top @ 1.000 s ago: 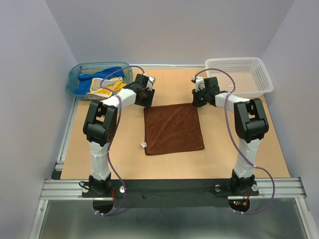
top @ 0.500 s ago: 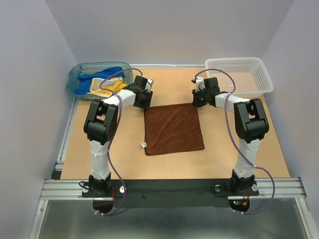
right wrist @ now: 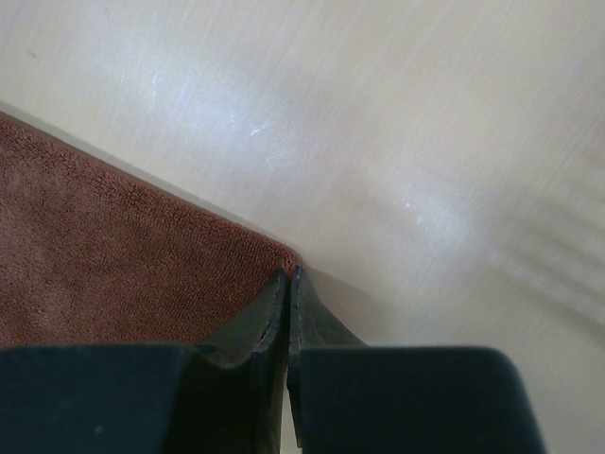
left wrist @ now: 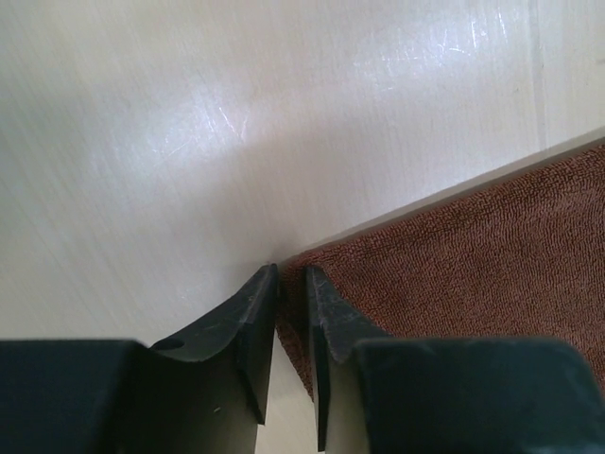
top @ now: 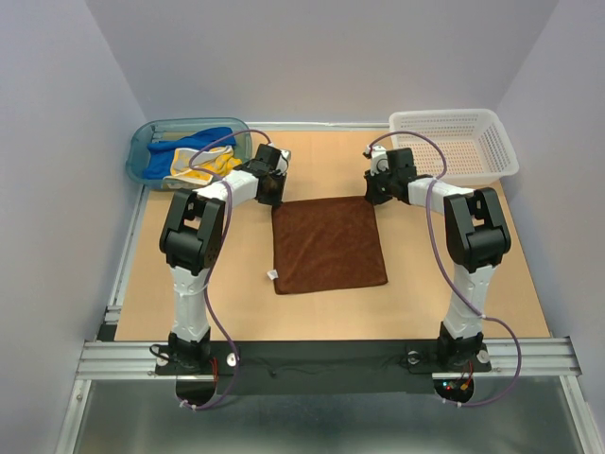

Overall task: Fold and stack the towels
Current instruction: Fold the towel

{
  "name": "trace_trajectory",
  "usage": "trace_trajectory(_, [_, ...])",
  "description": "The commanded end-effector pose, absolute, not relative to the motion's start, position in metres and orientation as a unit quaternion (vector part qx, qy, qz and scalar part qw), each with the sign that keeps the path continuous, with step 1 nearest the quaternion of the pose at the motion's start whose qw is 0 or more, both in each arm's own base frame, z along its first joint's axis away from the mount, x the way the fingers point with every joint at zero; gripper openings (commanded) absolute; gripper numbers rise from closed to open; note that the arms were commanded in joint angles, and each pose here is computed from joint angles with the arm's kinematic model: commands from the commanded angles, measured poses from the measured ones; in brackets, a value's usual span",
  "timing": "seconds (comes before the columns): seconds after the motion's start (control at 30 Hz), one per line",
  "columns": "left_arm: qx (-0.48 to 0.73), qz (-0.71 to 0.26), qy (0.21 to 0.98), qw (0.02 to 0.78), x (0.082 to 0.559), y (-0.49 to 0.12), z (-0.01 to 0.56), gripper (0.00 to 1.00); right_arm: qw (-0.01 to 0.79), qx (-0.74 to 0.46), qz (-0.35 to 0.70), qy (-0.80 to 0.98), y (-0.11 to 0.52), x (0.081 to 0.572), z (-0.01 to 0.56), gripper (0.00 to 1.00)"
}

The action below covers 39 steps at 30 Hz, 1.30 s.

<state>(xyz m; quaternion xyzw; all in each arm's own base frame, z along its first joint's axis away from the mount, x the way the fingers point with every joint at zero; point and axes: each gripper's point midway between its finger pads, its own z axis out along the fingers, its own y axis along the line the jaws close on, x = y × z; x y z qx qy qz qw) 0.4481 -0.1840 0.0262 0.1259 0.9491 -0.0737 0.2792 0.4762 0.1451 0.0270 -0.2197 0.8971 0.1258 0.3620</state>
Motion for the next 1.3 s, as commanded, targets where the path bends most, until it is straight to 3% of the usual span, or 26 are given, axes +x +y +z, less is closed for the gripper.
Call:
trace_trajectory(0.0, [0.115, -0.020, 0.967, 0.227, 0.427, -0.155, -0.006, 0.25, 0.282, -0.215, 0.102, 0.929, 0.126, 0.439, -0.010, 0.01])
trace_trajectory(0.13, [0.112, -0.009, 0.968, 0.226, 0.427, -0.149, -0.006, 0.19, 0.290, -0.214, 0.102, 0.927, 0.127, 0.445, -0.005, 0.01])
trace_trajectory(0.33, [0.095, 0.000, 0.968, 0.231, 0.431, -0.136, 0.000, 0.00, 0.302, -0.206, 0.095, 0.926, 0.126, 0.454, 0.003, 0.00])
trace_trajectory(0.57, [0.087, -0.004, 0.963, 0.255, 0.440, -0.132, 0.016, 0.00, 0.320, -0.201, 0.096, 0.921, 0.128, 0.463, 0.019, 0.00])
trace_trajectory(0.8, [0.081, 0.000, 0.962, 0.260, 0.441, -0.127, 0.016, 0.18, 0.314, -0.203, 0.097, 0.922, 0.128, 0.459, 0.014, 0.01])
trace_trajectory(0.9, [0.078, 0.004, 0.963, 0.259, 0.442, -0.124, 0.015, 0.30, 0.312, -0.203, 0.100, 0.923, 0.129, 0.458, 0.013, 0.00])
trace_trajectory(1.03, [0.077, 0.010, 0.963, 0.257, 0.443, -0.123, 0.012, 0.38, 0.312, -0.205, 0.101, 0.922, 0.129, 0.458, 0.013, 0.00])
trace_trajectory(1.27, [0.070, 0.042, 0.967, 0.240, 0.438, -0.111, 0.002, 0.39, 0.310, -0.205, 0.100, 0.923, 0.129, 0.457, 0.011, 0.00])
